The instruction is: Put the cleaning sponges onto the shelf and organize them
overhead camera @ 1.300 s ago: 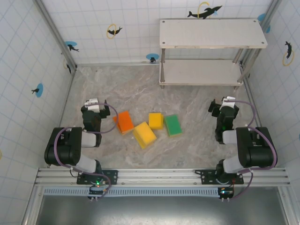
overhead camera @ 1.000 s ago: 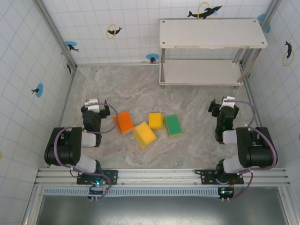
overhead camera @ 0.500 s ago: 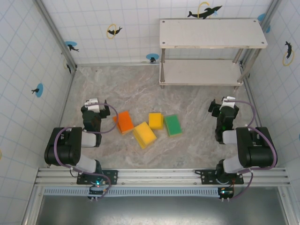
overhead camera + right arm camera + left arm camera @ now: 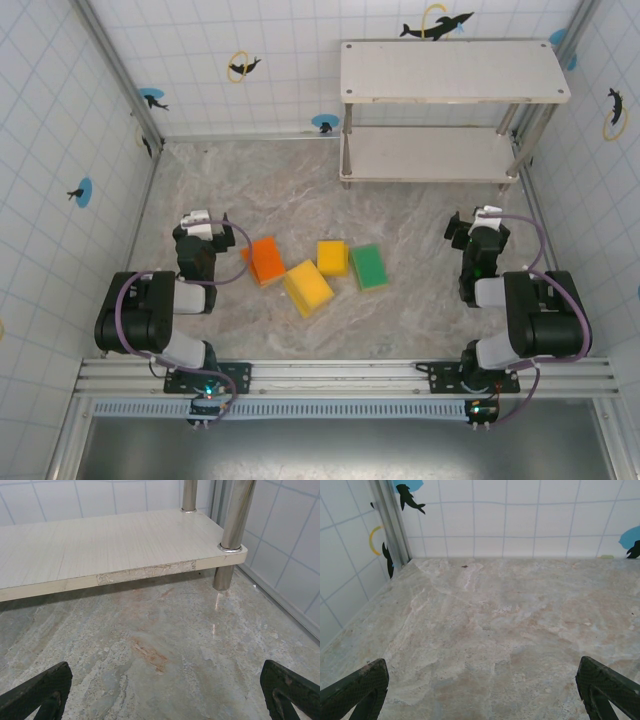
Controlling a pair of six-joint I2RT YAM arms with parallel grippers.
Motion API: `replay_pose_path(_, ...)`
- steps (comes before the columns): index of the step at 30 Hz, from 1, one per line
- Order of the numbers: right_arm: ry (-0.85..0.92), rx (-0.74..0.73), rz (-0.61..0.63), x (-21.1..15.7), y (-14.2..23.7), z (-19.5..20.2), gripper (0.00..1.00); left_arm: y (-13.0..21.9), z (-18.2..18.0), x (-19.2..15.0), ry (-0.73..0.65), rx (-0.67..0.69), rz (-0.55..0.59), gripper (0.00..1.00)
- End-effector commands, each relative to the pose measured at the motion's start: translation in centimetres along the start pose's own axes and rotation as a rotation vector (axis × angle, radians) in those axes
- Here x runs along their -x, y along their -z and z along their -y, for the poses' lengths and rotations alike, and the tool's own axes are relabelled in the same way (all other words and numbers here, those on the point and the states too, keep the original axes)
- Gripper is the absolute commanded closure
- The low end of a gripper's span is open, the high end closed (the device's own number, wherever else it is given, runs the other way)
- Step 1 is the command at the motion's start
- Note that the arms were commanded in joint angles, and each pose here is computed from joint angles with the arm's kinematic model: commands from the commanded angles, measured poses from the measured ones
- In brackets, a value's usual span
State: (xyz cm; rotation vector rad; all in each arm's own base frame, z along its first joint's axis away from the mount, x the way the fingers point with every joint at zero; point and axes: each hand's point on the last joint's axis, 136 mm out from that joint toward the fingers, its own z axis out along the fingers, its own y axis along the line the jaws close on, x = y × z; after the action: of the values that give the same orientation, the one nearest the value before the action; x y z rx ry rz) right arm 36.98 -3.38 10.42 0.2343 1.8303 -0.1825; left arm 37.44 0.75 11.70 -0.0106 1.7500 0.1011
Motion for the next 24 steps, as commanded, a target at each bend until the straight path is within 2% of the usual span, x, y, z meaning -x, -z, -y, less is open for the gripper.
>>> replay_pose_path(1,-0.015,-0.008,0.049,1.8,-0.4,-0.2,0.01,-0.1,-0.2,0.9,0.017,0.013,0.035,0.03)
replay_pose_path(3,-0.015,-0.007,0.049,1.8,-0.4,-0.2,0.01,-0.3,0.1,1.6,0.006,-0.003,0.033,0.02)
replay_pose_path(8,0.035,0.073,0.017,2.9,-0.8,-1.9,0.01,-1.2,-0.2,3.5,0.045,0.029,-0.08,0.02)
replay_pose_path(13,0.051,0.129,-0.113,4.3,-0.6,-3.4,0.01,-0.2,1.0,5.4,0.149,-0.05,-0.098,0.03)
replay_pose_path(18,-0.003,0.314,-0.239,4.9,1.1,-7.4,0.01,1.0,1.7,5.3,0.26,-0.078,-0.153,0.02)
replay_pose_path(24,0.078,0.559,-0.465,1.9,5.3,-14.3,0.01,2.0,3.1,4.7,0.325,-0.136,-0.259,0.02)
